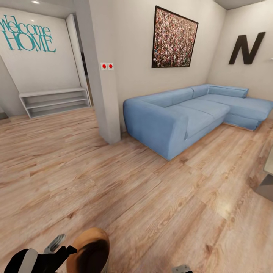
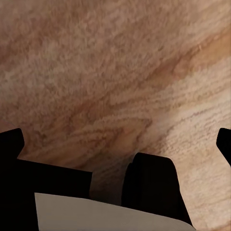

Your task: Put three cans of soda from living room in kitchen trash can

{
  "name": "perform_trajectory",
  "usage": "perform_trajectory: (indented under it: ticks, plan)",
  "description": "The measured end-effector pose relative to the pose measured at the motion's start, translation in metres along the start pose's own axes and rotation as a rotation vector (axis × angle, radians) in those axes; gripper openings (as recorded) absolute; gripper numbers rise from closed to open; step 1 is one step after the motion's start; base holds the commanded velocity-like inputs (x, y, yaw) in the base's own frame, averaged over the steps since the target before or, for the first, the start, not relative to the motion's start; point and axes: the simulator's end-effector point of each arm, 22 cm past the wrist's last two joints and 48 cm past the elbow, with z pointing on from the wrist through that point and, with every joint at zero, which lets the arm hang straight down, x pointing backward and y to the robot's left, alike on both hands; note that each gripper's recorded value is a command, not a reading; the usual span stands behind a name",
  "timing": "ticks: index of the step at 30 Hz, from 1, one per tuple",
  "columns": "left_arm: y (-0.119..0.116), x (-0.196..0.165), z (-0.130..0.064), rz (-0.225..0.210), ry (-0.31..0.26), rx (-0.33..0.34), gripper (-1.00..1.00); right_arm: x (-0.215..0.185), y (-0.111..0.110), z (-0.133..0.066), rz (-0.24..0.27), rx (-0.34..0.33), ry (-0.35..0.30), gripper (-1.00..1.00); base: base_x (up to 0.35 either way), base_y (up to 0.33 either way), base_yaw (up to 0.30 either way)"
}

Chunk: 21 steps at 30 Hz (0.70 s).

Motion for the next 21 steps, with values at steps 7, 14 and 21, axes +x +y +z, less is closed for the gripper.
perform_trajectory:
  ticks: [7, 14, 21]
  plan:
    - [0.012, 0.003, 0.016, -0.018, 0.005, -0.004, 1.00, 0.011, 0.002, 0.018, 0.001, -0.005, 0.025, 1.00, 0.000, 0.000, 0.000]
    - [0.025, 0.006, 0.031, -0.036, 0.007, -0.009, 1.00, 0.020, 0.003, 0.036, 0.001, -0.007, 0.039, 1.00, 0.000, 0.000, 0.000]
    - [0.040, 0.007, 0.046, -0.061, 0.006, -0.014, 1.00, 0.028, 0.004, 0.054, 0.002, -0.009, 0.050, 1.00, 0.000, 0.000, 0.000]
